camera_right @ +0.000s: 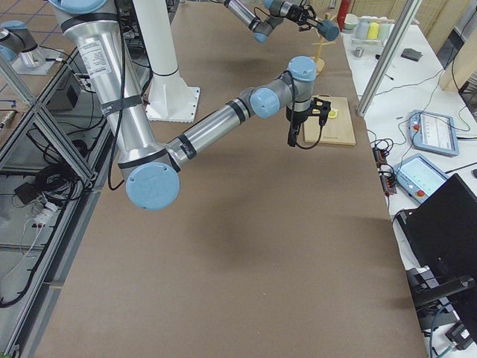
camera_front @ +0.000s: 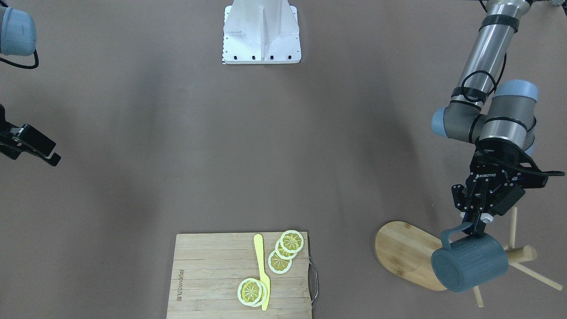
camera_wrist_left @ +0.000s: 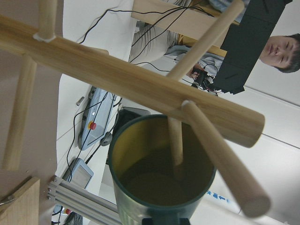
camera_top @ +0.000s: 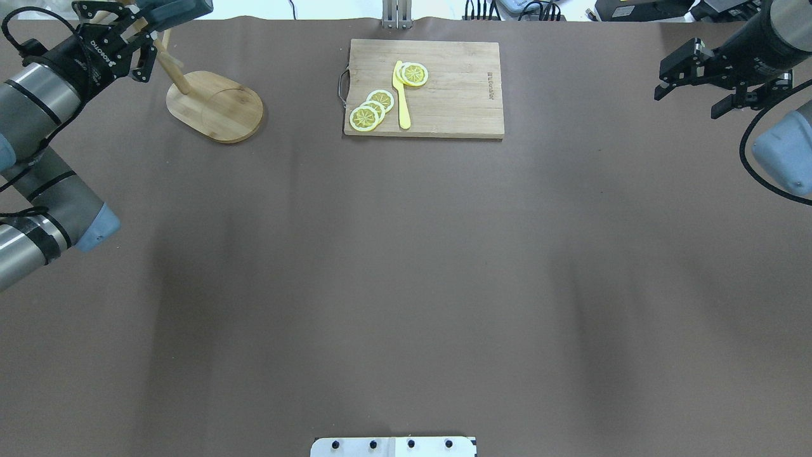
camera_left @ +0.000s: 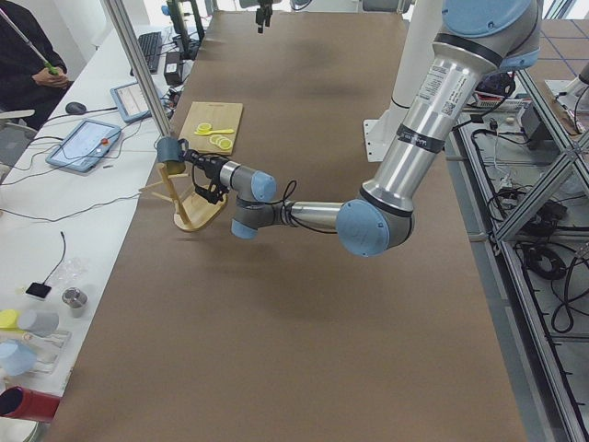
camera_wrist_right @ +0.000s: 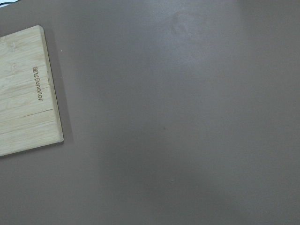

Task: Hang cup on storage rack
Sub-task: 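Hook the mug handle over a rack dowel peg with the left gripper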

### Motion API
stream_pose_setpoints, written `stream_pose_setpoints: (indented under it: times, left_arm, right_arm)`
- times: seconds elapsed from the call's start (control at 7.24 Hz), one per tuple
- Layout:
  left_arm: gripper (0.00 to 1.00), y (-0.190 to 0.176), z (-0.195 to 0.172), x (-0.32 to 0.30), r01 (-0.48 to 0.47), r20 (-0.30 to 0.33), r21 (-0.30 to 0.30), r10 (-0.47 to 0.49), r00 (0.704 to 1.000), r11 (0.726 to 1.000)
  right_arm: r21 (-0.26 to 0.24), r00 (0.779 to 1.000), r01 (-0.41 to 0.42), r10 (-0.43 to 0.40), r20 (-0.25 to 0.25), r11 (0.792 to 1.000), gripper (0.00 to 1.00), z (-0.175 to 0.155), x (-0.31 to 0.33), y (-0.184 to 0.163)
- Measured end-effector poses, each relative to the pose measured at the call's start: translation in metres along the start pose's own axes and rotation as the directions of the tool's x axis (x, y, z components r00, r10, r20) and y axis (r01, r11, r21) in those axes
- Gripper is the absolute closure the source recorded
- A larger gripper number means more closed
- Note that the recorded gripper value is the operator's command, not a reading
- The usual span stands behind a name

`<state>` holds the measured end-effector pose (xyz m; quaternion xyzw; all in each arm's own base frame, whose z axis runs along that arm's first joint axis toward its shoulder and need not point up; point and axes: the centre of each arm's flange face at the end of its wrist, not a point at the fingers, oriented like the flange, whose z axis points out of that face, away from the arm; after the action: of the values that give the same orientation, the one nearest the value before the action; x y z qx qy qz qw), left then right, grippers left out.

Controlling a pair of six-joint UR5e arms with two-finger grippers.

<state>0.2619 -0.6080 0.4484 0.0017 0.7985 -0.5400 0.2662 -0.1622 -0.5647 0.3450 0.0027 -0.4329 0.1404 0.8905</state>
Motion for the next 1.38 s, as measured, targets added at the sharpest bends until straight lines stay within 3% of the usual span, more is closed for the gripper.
stream_pose_setpoints:
  times: [0.97,1.1,1.24,1.38]
  left_arm:
    - [1.00,-0.0096,-0.0122,-0.0041,0.033,0.005,0.000,-0.033,0.999,0.999]
    - [0.89,-0.0095,-0.0122,-0.0049,0.034,0.005,0.001,-0.034,0.999,0.999]
    - [0.67,-0.0093,-0.0121,-0.0053,0.034,0.008,0.000,-0.034,0.999,0.999]
    - [0.61,-0.0089,-0.0122,-0.0064,0.033,0.018,-0.005,-0.033,0.999,0.999]
  right_arm:
    - [0.000,1.000,0.003,-0.003,0.006,1.000,0.00,-0.0017,-0.0047,-0.0012]
    - [0.000,1.000,0.004,-0.004,0.007,1.000,0.00,-0.0017,-0.0052,-0.0010]
    - [-0.001,1.000,0.003,-0.003,0.007,1.000,0.00,-0.0014,-0.0057,-0.0006]
    - [-0.001,1.000,0.001,-0.001,0.008,1.000,0.00,-0.0014,-0.0064,-0.0005]
